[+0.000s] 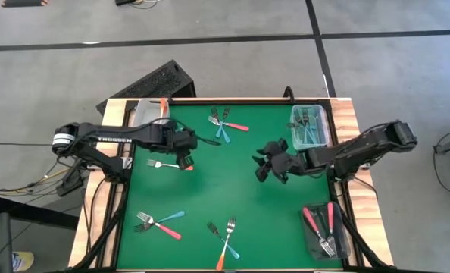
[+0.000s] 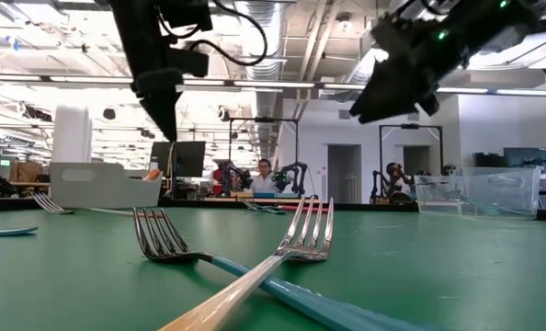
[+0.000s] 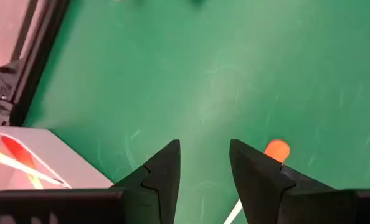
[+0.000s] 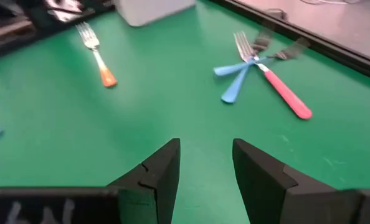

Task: Sort silverware by color (type)
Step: Put the orange fork into the white bin

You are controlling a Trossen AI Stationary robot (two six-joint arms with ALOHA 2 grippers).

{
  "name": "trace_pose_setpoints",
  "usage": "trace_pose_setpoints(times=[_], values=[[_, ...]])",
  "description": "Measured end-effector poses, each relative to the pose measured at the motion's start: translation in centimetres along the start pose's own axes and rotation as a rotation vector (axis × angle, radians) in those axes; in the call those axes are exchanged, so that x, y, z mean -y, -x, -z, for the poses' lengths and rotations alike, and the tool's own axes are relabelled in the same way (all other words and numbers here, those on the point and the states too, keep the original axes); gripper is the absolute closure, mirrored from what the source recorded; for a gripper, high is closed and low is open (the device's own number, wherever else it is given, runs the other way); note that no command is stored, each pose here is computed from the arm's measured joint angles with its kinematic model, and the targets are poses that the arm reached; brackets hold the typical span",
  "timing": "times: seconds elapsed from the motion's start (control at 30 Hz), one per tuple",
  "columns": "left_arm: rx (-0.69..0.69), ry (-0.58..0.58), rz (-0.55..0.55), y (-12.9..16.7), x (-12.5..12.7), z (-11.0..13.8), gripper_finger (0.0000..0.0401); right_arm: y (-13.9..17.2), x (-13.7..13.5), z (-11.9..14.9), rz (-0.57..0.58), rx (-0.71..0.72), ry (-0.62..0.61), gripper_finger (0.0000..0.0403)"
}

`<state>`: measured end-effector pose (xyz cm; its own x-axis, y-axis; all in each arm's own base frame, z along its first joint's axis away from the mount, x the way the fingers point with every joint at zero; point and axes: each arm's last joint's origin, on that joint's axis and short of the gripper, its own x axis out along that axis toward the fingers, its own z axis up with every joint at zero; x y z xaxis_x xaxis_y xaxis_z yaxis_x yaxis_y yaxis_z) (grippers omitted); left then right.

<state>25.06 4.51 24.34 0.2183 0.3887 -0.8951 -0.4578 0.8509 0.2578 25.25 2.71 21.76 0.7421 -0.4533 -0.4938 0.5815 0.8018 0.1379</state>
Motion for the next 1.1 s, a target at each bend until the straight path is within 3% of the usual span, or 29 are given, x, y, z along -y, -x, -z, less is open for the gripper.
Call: trace_pose_setpoints(times=[0.43, 0.83, 1.1], values=[[-0.339, -0.101, 0.132, -5.9, 0.4, 7.3, 0.0288, 1.9, -2.1, 1.4, -0.065, 0.01, 0.016, 0.0231], [-0.283, -0.104, 0.217, -6.9, 0.9, 7.6, 0.0323, 2.8, -2.9, 1.9, -0.059, 0.041, 0.033, 0.0231], [-0.252, -0.095, 0.203, -8.0, 1.0, 8.7, 0.0357, 3.6, -3.5, 2.5, -0.098, 0.035, 0.05, 0.0231]])
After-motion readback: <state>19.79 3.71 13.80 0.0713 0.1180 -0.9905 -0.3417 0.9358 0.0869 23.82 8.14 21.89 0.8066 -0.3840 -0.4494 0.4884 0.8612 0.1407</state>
